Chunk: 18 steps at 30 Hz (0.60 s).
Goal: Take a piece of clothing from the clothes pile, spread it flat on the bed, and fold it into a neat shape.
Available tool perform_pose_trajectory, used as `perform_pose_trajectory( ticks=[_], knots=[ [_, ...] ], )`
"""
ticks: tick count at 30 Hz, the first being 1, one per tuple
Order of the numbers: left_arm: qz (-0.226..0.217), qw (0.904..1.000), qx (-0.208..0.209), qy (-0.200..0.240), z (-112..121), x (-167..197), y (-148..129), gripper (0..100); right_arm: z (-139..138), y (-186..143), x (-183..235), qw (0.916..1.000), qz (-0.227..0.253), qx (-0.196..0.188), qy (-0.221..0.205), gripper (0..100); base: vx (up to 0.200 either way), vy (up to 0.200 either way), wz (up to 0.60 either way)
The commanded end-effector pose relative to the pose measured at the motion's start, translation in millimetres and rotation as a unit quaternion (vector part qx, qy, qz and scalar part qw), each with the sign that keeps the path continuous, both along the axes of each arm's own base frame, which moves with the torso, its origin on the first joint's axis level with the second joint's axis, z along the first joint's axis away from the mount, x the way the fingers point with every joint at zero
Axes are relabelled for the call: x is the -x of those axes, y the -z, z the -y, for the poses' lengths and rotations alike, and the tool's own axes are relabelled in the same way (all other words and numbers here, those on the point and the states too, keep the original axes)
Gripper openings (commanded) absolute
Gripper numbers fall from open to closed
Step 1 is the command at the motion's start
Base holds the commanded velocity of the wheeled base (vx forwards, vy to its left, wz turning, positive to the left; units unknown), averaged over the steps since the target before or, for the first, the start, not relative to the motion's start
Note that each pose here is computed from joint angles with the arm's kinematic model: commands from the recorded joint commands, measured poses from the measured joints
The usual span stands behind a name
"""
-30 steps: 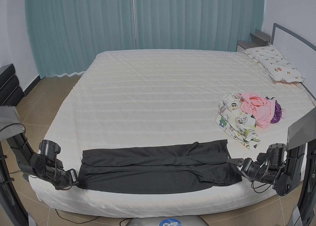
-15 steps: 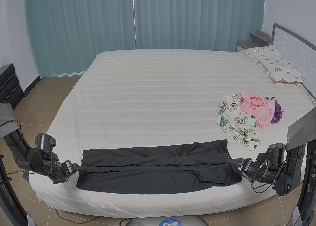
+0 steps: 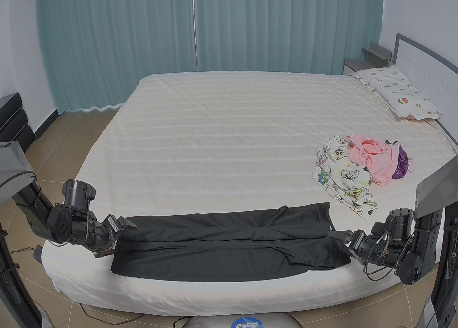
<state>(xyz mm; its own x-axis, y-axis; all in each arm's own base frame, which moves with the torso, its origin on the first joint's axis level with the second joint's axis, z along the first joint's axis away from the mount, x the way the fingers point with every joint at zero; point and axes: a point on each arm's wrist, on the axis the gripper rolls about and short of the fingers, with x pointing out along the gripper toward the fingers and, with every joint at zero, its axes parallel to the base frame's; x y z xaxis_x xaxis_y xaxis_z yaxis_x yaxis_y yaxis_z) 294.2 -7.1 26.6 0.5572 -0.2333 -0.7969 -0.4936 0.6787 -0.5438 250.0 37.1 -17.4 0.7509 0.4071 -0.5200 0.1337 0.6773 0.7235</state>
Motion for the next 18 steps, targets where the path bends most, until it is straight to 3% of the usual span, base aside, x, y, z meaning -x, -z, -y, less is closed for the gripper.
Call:
perform_pose_trajectory(
  ticks=[1,11,18],
  knots=[
    [-0.014,0.9996,0.0,0.023,18,-5,11,100,0,1,-1,1.0,0.004,-0.001,0.0,100,0.0,0.0,0.0],
    [-0.02,0.9991,-0.017,0.033,30,-13,21,100,0,2,-1,1.0,0.002,0.0,0.0,100,0.0,0.0,0.0],
    [-0.024,0.9968,-0.075,-0.015,24,-31,37,100,0,2,-1,1.0,0.002,0.0,0.0,100,0.0,0.0,0.0]
  ],
)
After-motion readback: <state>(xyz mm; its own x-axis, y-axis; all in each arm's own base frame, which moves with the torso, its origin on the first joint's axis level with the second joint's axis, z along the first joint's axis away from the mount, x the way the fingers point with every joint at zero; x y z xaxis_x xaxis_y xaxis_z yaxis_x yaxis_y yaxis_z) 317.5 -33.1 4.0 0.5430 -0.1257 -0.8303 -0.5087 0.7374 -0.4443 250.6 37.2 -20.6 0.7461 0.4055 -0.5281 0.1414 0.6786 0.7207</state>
